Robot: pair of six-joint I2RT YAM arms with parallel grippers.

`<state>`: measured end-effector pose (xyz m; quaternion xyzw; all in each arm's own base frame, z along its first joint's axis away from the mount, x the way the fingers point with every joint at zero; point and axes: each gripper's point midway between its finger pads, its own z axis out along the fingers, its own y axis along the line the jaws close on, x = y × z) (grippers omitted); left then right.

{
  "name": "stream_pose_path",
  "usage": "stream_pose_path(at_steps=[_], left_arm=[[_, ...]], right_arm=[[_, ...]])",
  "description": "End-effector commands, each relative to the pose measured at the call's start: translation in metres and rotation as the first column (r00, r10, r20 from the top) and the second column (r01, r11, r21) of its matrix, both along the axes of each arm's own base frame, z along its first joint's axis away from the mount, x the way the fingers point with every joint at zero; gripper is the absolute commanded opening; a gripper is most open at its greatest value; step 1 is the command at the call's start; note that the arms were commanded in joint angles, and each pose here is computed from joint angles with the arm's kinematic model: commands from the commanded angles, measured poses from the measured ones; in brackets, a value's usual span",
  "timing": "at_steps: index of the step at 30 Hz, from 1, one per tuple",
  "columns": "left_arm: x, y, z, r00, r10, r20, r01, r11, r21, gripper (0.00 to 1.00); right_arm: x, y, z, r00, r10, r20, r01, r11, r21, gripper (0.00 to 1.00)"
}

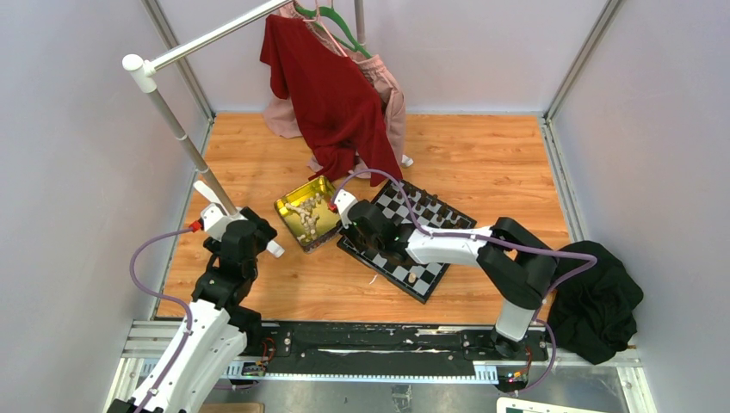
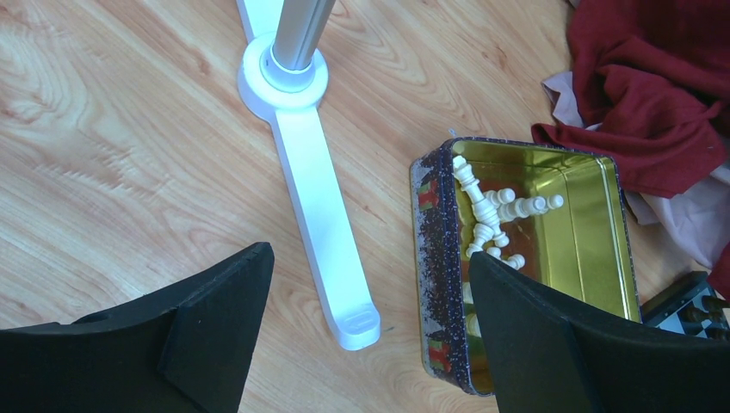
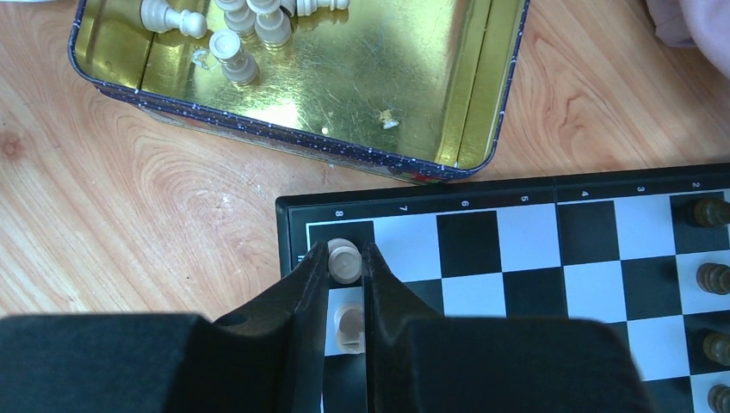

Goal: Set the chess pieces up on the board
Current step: Place the chess piece on the chessboard.

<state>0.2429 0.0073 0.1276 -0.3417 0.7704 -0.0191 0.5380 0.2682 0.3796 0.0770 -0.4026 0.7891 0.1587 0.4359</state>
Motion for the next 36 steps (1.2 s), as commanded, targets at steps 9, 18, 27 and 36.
stream_pose_path(at_steps=[9,18,27,36], left_arm=[[-0.001,0.003,-0.003,1.0,0.012,0.008,-0.012,1.0,0.014,0.9],[-0.001,0.003,-0.007,1.0,0.011,0.005,-0.011,1.0,0.014,0.9],[0.001,0.001,-0.009,1.0,0.005,0.003,-0.005,1.0,0.009,0.9],[0.003,0.0,-0.007,1.0,-0.002,0.004,0.002,1.0,0.008,0.9]], right_arm=[[-0.008,0.008,-0.014,1.0,0.003,-0.023,-0.003,1.0,0.004,0.0],[-0.006,0.005,-0.019,1.0,-0.007,-0.017,0.007,1.0,-0.013,0.0],[-0.002,0.003,-0.017,1.0,-0.012,0.003,0.012,1.0,-0.029,0.0],[0.002,0.004,-0.013,1.0,-0.013,0.016,0.013,0.999,-0.039,0.0]])
